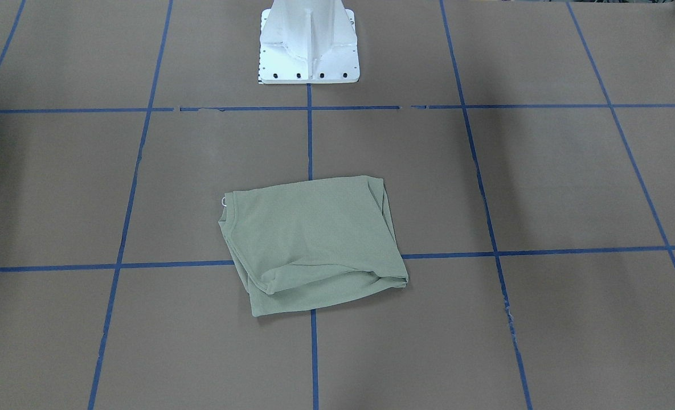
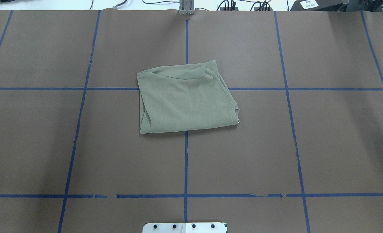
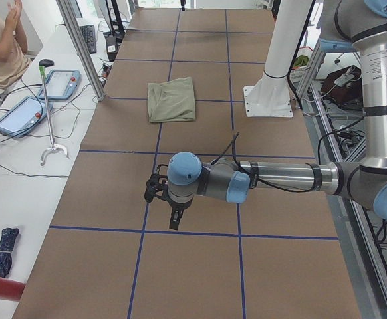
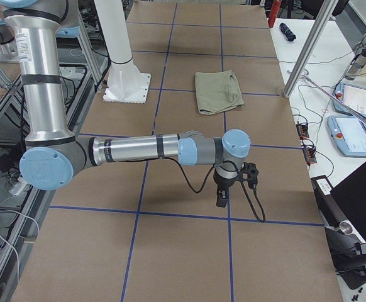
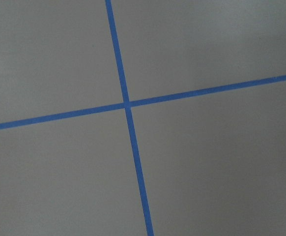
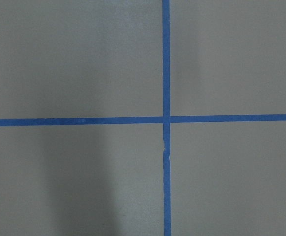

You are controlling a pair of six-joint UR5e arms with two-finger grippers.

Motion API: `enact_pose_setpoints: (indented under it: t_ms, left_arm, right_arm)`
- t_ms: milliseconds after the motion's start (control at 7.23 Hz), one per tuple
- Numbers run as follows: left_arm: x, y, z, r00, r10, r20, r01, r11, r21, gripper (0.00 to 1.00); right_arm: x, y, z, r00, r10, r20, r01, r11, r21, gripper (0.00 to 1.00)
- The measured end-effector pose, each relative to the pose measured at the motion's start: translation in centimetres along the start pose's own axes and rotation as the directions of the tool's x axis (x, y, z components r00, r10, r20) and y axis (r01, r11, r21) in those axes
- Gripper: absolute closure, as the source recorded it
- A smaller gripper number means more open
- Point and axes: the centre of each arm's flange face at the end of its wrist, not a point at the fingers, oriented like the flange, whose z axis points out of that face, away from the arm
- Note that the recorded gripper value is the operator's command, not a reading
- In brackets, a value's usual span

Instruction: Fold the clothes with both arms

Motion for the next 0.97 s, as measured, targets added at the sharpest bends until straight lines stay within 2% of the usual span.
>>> enact_pose_setpoints:
  t_ms: [277, 969]
  left_arm:
    - [0.1, 1.5, 0.2, 1.000, -0.014, 0.003, 0.014, 1.000, -0.019, 0.00]
    - [0.7, -0.5, 1.5, 1.000, -0.007, -0.005, 0.006, 0.998, -0.055, 0.00]
  right_arm:
    - [0.2, 0.6, 0.5, 1.000, 0.006, 0.001, -0.006, 1.000, -0.011, 0.00]
    - [0.5, 1.3, 1.2, 1.000, 0.011, 0.008, -0.010, 1.000, -0.026, 0.00]
